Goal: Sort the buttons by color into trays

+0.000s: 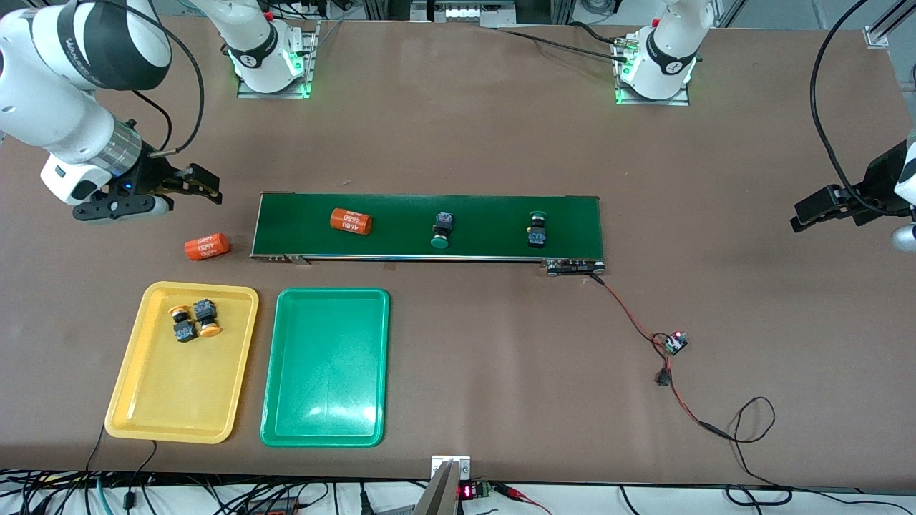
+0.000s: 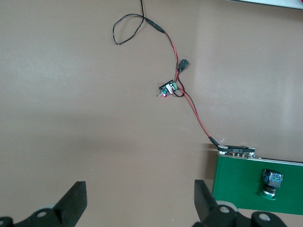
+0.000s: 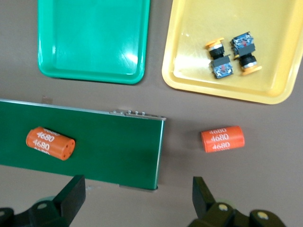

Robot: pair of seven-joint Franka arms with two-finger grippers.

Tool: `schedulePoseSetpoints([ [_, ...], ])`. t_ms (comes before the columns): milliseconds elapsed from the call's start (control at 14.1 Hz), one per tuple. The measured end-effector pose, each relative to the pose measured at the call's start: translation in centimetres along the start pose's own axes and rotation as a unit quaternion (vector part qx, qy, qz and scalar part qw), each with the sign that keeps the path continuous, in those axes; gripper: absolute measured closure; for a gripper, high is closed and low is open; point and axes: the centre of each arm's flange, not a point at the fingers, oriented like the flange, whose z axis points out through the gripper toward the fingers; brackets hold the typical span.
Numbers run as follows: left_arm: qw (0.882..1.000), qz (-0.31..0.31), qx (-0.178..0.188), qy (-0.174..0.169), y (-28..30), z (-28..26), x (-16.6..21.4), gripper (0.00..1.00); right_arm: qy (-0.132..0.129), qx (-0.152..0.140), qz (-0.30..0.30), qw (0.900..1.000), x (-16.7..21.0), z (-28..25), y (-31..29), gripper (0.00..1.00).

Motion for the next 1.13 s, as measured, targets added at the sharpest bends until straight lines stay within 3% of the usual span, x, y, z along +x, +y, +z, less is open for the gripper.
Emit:
schedulePoseSetpoints([
  [566, 1.0, -0.007, -0.004, -0.003, 0.2, 0.2, 0.1, 0.0, 0.003, -0.005, -0.008, 1.0, -3.7, -0.1, -1.2, 0.0],
  [1132, 0.999, 0.04, -0.004, -0.002, 0.3, -0.3, -0.3, 0.0, 0.055, -0.004, -0.001, 0.998, -5.9, 1.5, -6.2, 0.0],
])
